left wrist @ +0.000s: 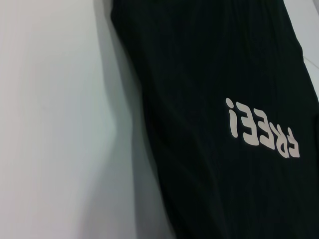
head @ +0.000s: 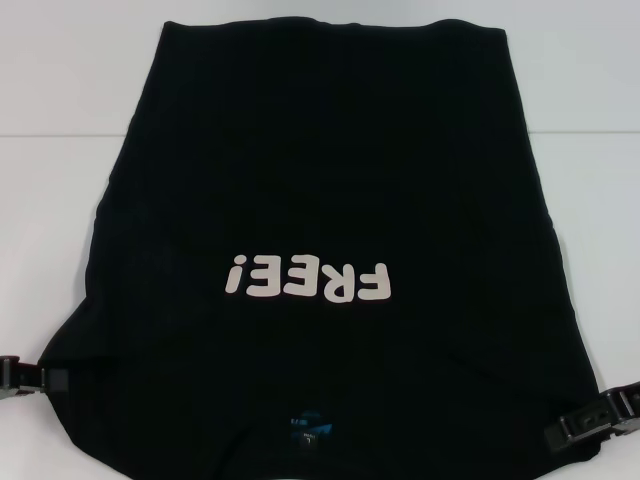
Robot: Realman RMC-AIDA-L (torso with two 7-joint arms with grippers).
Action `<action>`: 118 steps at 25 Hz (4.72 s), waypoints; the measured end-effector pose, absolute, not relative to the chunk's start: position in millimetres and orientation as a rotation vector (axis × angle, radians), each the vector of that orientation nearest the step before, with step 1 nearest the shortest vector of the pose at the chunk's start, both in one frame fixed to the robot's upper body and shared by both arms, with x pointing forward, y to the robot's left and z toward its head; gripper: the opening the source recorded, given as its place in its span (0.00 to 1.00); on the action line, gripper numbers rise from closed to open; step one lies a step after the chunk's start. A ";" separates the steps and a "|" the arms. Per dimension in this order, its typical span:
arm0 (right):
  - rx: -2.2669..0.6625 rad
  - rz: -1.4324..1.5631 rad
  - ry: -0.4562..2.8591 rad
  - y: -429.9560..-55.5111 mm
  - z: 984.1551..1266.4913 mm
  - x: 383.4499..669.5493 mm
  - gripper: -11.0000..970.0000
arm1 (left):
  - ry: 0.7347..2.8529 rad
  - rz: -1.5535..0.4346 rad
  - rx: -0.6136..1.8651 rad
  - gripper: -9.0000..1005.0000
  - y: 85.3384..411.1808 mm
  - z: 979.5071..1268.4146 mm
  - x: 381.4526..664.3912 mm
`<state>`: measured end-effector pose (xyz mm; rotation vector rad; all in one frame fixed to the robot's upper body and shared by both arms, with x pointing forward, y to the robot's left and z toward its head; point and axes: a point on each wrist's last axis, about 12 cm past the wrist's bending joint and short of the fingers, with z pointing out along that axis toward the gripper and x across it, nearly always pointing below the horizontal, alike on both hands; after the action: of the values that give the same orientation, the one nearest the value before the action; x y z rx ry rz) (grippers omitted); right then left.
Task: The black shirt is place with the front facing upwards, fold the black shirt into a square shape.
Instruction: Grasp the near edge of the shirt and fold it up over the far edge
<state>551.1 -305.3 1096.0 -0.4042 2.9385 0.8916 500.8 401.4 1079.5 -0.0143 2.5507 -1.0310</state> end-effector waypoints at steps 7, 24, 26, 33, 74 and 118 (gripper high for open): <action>-0.432 1.003 2.888 -296.0 1097.4 552.0 0.83 | 2.550 -1.032 -0.016 0.04 401.3 1079.4 500.7; -0.445 1.028 2.872 -289.5 1096.5 555.0 0.83 | 2.548 -1.032 -0.011 0.03 400.9 1079.2 500.6; -0.448 1.032 2.873 -286.6 1095.6 556.5 0.83 | 2.548 -1.032 -0.010 0.03 400.9 1079.2 500.6; -0.515 1.007 2.894 -273.3 1095.1 560.3 0.82 | 2.545 -1.037 -0.003 0.04 400.1 1079.3 500.5; -0.517 1.042 2.882 -295.5 1111.9 559.7 0.11 | 2.509 -1.204 0.120 0.04 382.9 1086.9 498.8; 0.024 1.296 2.305 -384.7 1126.1 540.5 0.11 | 2.096 -1.434 -0.144 0.04 359.9 1111.8 547.9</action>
<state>540.5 -384.7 1126.1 0.0241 2.3045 1.2958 547.9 359.9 1111.8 -0.1436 2.0964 -1.4340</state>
